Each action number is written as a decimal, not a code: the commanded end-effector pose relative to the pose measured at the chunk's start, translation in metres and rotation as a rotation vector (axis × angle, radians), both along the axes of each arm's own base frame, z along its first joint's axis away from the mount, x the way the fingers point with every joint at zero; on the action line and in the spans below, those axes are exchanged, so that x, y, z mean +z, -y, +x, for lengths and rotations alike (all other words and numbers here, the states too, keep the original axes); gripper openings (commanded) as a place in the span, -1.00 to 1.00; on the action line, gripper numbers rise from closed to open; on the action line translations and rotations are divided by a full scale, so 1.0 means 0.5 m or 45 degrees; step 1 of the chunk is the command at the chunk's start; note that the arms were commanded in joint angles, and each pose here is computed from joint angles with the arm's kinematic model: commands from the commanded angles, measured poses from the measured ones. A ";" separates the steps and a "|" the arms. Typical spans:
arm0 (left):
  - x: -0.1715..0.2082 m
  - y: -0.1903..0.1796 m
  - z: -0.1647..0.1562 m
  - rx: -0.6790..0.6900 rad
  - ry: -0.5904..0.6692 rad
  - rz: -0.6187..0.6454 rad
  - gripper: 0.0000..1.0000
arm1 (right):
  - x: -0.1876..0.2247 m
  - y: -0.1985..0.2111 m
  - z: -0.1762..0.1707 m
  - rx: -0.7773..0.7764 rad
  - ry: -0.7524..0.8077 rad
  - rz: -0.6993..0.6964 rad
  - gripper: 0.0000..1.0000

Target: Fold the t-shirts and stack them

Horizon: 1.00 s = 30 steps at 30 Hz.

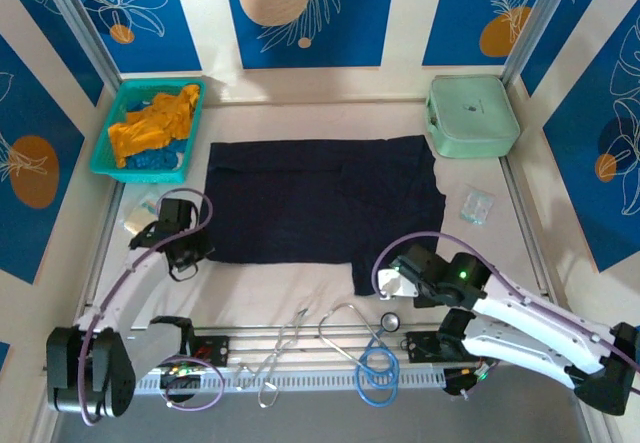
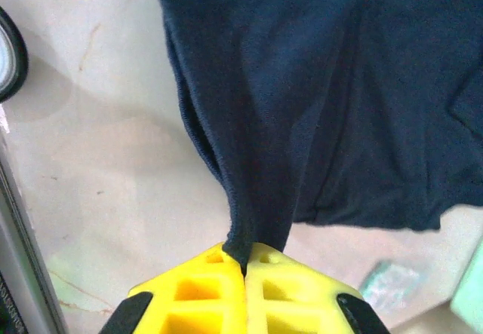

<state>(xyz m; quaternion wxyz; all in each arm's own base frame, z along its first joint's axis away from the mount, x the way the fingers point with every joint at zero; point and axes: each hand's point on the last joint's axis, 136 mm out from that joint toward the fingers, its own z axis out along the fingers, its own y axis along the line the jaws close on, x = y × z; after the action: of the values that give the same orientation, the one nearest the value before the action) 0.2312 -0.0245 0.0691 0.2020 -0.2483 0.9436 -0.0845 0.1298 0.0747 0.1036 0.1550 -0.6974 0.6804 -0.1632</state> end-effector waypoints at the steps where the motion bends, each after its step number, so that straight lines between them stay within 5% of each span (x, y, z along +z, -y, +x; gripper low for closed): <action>1: -0.010 -0.013 -0.058 0.038 -0.104 0.033 -1.00 | 0.027 0.043 -0.010 -0.120 0.066 -0.026 -1.00; 11: 0.009 -0.006 -0.091 0.112 -0.100 -0.038 -1.00 | 0.048 0.059 -0.035 -0.121 0.098 0.051 -1.00; 21: 0.046 -0.004 -0.046 0.108 -0.049 -0.034 -1.00 | 0.156 -0.074 0.101 -0.144 0.443 0.314 -1.00; 30: 0.075 -0.007 0.011 0.105 -0.003 -0.003 -1.00 | 0.195 -0.106 0.254 -0.237 0.524 0.276 -1.00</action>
<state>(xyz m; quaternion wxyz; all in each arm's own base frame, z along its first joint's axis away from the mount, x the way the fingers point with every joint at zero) 0.2235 -0.0242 0.0945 0.1797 -0.2911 0.9359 -0.0840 0.2297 0.1102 0.1755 0.2974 -0.5688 0.7277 -0.2420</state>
